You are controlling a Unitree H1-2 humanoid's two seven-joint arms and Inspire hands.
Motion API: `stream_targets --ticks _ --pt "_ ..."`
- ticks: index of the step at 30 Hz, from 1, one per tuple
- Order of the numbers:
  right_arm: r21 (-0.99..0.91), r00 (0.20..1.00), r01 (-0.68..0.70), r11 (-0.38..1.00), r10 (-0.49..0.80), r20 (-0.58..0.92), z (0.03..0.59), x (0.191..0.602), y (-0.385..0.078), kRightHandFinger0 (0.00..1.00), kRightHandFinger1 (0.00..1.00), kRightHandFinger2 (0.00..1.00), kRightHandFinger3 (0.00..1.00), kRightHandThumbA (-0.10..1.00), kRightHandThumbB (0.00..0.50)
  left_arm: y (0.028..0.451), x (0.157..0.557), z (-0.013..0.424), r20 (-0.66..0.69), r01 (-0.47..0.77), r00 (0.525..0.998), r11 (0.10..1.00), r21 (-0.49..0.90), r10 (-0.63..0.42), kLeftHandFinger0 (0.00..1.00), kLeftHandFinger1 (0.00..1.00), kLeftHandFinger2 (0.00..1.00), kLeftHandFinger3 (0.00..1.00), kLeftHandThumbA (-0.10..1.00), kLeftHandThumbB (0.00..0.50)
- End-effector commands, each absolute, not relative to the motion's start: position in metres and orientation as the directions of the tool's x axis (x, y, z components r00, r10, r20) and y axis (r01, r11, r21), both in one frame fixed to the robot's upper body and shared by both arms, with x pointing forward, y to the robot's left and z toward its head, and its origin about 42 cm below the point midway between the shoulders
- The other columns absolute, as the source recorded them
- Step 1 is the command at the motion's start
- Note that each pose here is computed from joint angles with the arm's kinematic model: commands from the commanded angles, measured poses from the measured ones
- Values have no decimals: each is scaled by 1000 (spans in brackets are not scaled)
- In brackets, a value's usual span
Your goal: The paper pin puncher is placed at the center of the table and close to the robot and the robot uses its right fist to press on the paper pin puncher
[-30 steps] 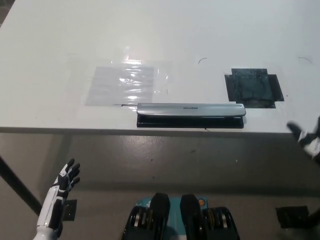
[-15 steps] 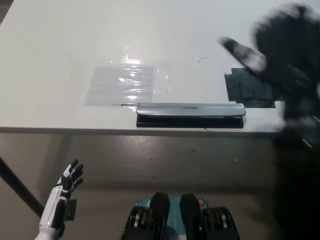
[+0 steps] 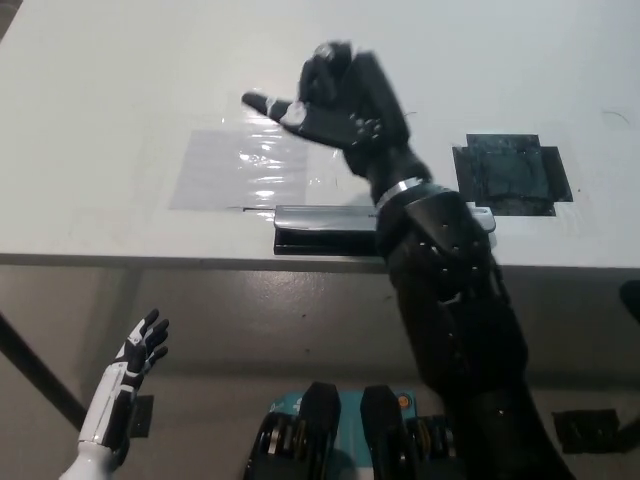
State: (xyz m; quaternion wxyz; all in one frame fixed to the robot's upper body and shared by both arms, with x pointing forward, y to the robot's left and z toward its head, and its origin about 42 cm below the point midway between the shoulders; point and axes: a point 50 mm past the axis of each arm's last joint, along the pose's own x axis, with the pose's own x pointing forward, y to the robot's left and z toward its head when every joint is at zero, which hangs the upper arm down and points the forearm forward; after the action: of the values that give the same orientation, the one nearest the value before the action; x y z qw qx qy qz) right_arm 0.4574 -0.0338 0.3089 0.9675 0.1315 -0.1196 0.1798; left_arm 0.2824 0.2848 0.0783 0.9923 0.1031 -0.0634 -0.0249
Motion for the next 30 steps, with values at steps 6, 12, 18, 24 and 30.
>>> stream_targets --ticks 6,12,18,24,30 --pt "227 908 -354 907 276 315 310 470 -27 0 10 263 77 1000 186 289 285 91 143 53 986 969 242 -90 1000 1000 1000 1000 1000 257" --pt "234 933 -301 924 235 272 292 480 -46 0 0 147 40 1000 209 288 283 90 137 68 985 971 227 -101 1000 1000 1000 1000 1000 213" --pt "227 947 -271 935 217 239 280 488 -55 0 0 155 34 1000 225 288 282 87 128 61 987 970 237 -93 1000 1000 1000 1000 1000 202" --pt "242 959 -248 938 203 198 263 493 -59 0 0 130 28 1000 207 289 279 88 126 61 987 966 253 -95 1000 1000 1000 1000 1000 208" --pt "226 973 -221 949 198 120 220 496 -65 0 0 47 31 1000 175 289 276 86 122 70 987 963 260 -105 1000 1000 1000 1000 1000 206"
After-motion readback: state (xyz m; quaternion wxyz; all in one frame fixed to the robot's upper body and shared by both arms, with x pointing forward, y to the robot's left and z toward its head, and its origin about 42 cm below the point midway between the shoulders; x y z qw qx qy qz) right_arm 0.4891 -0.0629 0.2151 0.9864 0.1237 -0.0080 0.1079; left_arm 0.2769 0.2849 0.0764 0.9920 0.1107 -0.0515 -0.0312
